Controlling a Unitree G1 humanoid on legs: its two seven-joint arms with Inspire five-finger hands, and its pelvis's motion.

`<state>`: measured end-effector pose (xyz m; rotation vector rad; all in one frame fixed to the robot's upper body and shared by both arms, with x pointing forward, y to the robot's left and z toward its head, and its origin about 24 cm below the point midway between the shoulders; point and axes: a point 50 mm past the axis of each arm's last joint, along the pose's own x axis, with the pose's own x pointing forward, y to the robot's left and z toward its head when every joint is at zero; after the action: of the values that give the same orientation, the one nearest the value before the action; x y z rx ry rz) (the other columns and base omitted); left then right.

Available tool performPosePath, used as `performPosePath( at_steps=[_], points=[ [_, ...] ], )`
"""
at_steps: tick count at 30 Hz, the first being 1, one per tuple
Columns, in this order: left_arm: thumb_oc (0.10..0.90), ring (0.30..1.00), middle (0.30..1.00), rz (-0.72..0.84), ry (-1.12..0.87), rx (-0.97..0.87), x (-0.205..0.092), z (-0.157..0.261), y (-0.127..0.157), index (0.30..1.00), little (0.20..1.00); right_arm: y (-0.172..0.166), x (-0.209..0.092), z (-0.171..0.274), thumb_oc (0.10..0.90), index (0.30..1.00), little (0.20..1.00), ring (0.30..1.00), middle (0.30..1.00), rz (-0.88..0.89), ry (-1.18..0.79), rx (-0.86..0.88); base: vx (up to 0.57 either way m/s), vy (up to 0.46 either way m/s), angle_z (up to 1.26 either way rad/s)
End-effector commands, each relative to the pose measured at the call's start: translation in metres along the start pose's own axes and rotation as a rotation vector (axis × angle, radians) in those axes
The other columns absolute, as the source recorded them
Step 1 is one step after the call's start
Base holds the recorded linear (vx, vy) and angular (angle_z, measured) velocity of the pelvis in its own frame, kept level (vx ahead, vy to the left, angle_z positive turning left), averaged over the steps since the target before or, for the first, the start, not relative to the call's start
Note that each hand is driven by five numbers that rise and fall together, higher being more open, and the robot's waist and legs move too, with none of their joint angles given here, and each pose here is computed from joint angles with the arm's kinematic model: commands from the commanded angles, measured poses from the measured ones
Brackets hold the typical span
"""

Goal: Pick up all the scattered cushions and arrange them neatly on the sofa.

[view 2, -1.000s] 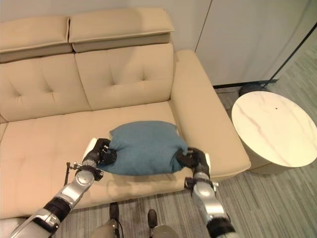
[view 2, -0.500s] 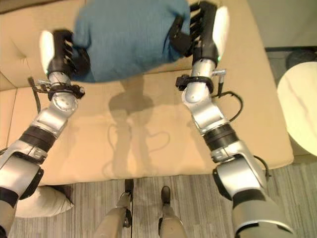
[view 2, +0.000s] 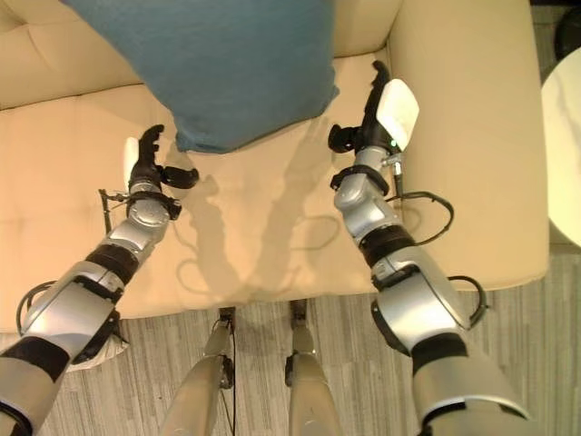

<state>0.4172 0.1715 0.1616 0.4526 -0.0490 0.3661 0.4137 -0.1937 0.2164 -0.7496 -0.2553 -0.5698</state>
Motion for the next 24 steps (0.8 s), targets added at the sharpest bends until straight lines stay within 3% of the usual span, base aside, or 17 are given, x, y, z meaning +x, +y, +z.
performPosePath(
  at_steps=[1, 6, 9, 16, 24],
  points=[
    [0.800, 0.900, 0.900, 0.177, -0.127, 0.077, 0.021, 0.048, 0.041, 0.900, 0.900, -0.011, 0.013, 0.047, 0.800, 0.900, 0.900, 0.900, 0.900, -0.047, -0.094, 0.168, 0.04, -0.011, -0.04],
    [0.800, 0.900, 0.900, 0.213, -0.173, 0.074, 0.020, 0.046, 0.049, 0.900, 0.900, -0.009, 0.002, 0.034, 0.800, 0.900, 0.900, 0.900, 0.900, -0.081, -0.082, 0.312, 0.03, 0.004, -0.20],
    [0.800, 0.900, 0.900, 0.227, -0.212, 0.026, 0.018, 0.047, 0.057, 0.900, 0.900, -0.012, -0.011, 0.027, 0.800, 0.900, 0.900, 0.900, 0.900, -0.085, -0.098, 0.492, 0.05, -0.016, 0.12],
    [0.800, 0.900, 0.900, 0.206, -0.281, 0.033, 0.013, 0.051, 0.056, 0.900, 0.900, -0.018, -0.025, 0.034, 0.800, 0.900, 0.900, 0.900, 0.900, 0.004, -0.193, 0.715, 0.02, -0.027, 0.07],
    [0.800, 0.900, 0.900, 0.181, -0.306, 0.035, -0.002, 0.029, 0.047, 0.900, 0.900, -0.029, -0.044, 0.015, 0.800, 0.900, 0.900, 0.900, 0.900, 0.030, -0.243, 0.716, 0.04, -0.036, 0.08]
  ],
)
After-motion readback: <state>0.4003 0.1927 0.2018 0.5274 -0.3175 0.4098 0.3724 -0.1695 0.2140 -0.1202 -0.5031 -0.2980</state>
